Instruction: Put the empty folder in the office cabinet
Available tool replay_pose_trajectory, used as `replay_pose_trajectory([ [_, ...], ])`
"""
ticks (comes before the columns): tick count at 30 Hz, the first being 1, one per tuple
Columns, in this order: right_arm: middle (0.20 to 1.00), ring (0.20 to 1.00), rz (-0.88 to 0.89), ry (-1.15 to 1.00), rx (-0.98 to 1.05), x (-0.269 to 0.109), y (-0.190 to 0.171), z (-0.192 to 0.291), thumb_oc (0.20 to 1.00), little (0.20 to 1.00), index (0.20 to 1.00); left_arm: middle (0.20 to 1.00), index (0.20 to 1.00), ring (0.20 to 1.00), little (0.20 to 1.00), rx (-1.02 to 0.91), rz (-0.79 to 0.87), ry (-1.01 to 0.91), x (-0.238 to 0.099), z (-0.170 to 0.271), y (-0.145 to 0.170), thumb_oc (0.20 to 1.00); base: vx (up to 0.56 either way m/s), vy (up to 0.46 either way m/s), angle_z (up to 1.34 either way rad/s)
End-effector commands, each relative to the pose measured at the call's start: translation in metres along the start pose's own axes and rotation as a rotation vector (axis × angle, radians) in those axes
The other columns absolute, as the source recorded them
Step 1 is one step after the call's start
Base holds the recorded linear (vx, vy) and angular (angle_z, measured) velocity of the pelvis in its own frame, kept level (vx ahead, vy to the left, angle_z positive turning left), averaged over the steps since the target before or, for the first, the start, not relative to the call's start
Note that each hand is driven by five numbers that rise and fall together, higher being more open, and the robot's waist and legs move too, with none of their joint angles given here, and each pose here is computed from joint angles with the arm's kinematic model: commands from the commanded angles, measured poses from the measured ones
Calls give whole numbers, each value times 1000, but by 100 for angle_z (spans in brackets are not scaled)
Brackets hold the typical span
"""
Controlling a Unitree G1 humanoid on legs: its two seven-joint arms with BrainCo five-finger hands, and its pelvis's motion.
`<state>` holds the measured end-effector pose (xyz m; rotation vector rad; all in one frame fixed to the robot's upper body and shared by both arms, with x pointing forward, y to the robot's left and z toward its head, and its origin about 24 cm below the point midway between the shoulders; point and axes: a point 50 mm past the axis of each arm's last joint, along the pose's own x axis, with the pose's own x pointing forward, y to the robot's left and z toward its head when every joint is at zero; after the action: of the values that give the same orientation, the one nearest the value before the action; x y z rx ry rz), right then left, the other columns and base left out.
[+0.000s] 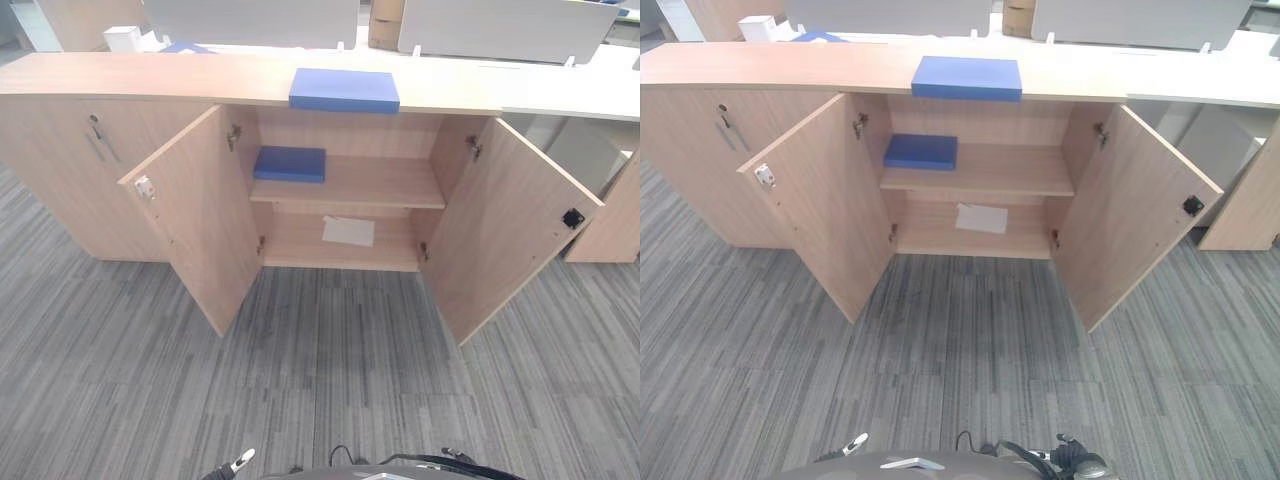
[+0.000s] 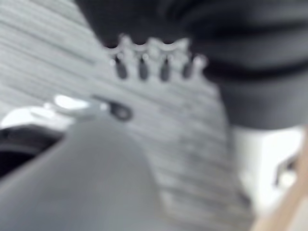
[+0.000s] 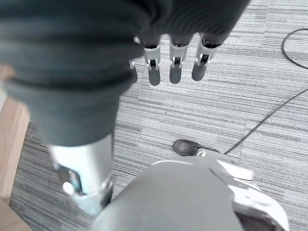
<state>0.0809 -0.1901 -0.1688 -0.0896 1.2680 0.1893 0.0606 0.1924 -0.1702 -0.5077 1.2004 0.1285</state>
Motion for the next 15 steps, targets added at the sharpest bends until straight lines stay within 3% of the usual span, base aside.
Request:
replay_pose_trajectory([
  [1, 1000, 1000, -23, -27, -3, 1, -10, 15, 1000, 1000, 1000, 1000, 1000, 1000, 1000, 16, -5, 22, 3, 2, -3, 1000, 0, 0, 0],
  [15, 1000, 1000, -19, -24, -14, 0, -9, 14, 1000, 1000, 1000, 1000, 1000, 1000, 1000, 33, 8, 41, 1, -1, 2, 1000, 0, 0, 0],
])
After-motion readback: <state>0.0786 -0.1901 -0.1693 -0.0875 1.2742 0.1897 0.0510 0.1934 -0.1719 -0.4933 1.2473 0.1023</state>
